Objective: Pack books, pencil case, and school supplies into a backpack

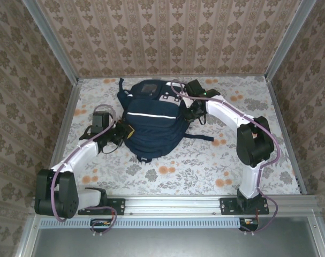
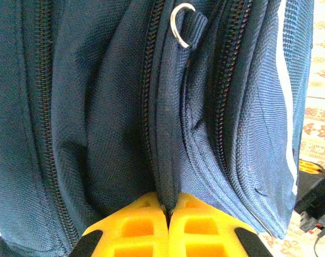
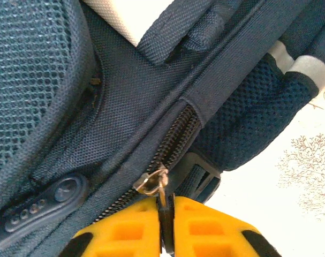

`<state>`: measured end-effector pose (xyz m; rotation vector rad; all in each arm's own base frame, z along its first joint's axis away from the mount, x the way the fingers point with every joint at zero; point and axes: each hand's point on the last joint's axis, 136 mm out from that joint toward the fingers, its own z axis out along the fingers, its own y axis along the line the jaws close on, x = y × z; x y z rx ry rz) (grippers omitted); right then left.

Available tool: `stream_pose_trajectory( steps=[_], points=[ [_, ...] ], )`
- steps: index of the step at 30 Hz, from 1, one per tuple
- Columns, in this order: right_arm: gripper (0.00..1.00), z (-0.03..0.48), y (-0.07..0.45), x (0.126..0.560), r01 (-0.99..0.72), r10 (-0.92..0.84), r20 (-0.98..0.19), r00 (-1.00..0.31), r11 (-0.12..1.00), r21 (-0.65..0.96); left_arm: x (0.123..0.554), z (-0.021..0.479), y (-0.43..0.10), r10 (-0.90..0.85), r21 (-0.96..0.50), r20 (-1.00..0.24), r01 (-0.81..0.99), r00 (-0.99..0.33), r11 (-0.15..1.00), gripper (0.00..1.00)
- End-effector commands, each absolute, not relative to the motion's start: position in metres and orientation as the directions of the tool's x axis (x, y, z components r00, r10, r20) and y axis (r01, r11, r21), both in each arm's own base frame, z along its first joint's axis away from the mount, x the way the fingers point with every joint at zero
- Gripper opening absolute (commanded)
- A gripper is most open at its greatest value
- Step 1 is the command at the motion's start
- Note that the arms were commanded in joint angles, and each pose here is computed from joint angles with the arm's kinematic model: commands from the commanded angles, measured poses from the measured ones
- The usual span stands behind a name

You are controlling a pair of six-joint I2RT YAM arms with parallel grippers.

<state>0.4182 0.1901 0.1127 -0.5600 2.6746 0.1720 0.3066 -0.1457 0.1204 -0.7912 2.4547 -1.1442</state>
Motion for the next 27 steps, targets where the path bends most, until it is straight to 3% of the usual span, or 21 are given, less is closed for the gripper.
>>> stream_pose_trajectory(
  steps=[1, 5, 8, 15, 27],
  points=[
    [0.23, 0.141, 0.170, 0.421, -0.347, -0.290, -0.451, -0.844, 0.937, 0.046, 0.284, 0.094, -0.124, -0.604, -0.677, -0.022, -0.433, -0.797, 0.595, 0.00],
    [0.48, 0.160, 0.183, 0.402, -0.425, -0.314, -0.502, -0.806, 0.897, 0.122, 0.289, 0.101, -0.126, -0.590, -0.686, -0.037, -0.409, -0.806, 0.602, 0.00],
    [0.59, 0.163, 0.190, 0.391, -0.493, -0.357, -0.518, -0.777, 0.857, 0.148, 0.293, 0.104, -0.124, -0.589, -0.686, -0.048, -0.402, -0.807, 0.607, 0.00],
    [0.62, 0.149, 0.230, 0.365, -0.700, -0.568, -0.471, -0.674, 0.695, 0.163, 0.308, 0.110, -0.104, -0.624, -0.675, -0.092, -0.412, -0.776, 0.612, 0.00],
    [0.65, 0.133, 0.281, 0.378, -0.807, -0.626, -0.526, -0.576, 0.537, 0.244, 0.322, 0.103, -0.084, -0.644, -0.658, -0.090, -0.440, -0.760, 0.611, 0.00]
  ],
)
